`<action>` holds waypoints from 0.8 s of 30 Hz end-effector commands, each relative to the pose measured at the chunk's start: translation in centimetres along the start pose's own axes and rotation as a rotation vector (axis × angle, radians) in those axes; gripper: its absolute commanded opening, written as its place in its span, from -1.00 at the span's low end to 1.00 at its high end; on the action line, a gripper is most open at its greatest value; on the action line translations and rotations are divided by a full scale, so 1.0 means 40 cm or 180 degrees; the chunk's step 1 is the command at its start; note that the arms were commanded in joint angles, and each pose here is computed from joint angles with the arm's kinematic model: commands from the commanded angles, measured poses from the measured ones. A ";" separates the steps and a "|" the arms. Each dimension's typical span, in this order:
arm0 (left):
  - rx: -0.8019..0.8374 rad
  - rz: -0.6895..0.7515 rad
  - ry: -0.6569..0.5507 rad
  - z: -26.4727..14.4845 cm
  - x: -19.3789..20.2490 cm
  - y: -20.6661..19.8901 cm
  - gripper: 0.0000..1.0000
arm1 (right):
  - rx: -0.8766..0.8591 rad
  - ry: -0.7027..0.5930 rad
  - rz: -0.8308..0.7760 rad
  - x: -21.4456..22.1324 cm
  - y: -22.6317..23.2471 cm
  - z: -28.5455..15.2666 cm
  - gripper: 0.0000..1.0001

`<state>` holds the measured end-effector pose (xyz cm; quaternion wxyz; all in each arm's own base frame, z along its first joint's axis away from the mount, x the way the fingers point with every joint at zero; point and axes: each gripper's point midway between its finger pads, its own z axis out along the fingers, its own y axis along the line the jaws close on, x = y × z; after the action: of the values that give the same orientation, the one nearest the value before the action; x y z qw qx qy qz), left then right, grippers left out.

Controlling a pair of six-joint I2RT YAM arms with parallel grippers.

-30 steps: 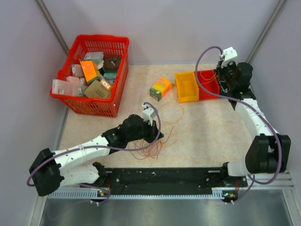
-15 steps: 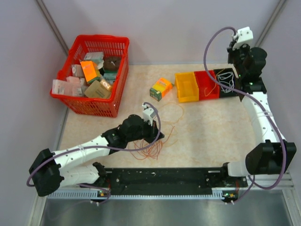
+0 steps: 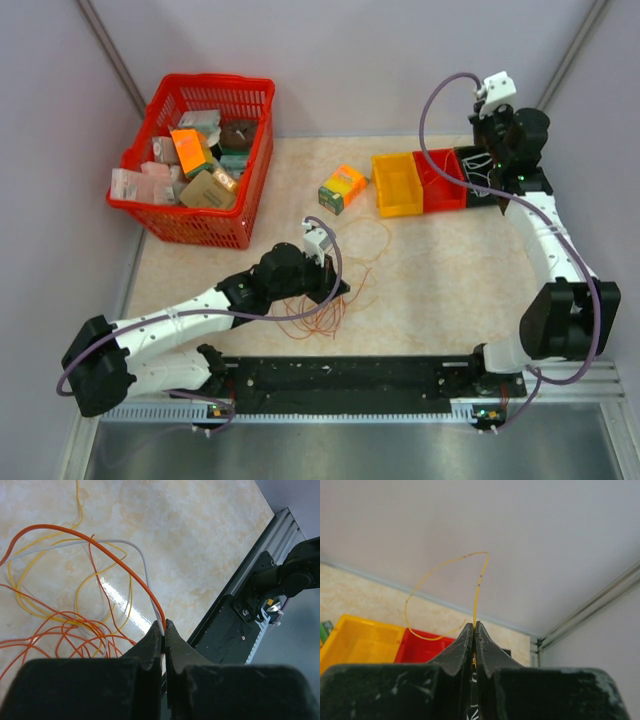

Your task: Untangle the cables

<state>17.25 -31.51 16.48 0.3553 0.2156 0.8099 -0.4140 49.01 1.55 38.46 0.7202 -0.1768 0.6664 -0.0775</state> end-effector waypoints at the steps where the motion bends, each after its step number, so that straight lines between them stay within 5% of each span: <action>1: 0.0180 0.0075 -0.0276 -0.014 -0.067 -0.042 -1.00 | -0.0108 -0.0101 -0.0024 0.034 0.025 0.007 -1.00; 13: 0.0276 0.0042 -0.0253 -0.009 -0.066 -0.056 -1.00 | -0.0227 0.0578 0.0587 0.202 0.150 -0.118 -1.00; 24: 0.0275 0.0039 -0.0270 -0.013 -0.067 -0.056 -1.00 | 0.0454 0.1364 0.0514 0.297 0.110 -0.197 -1.00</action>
<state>17.05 -31.89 17.00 0.3550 0.2193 0.8022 -0.4271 43.20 2.76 23.52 0.5769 -0.1027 0.8091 -0.0455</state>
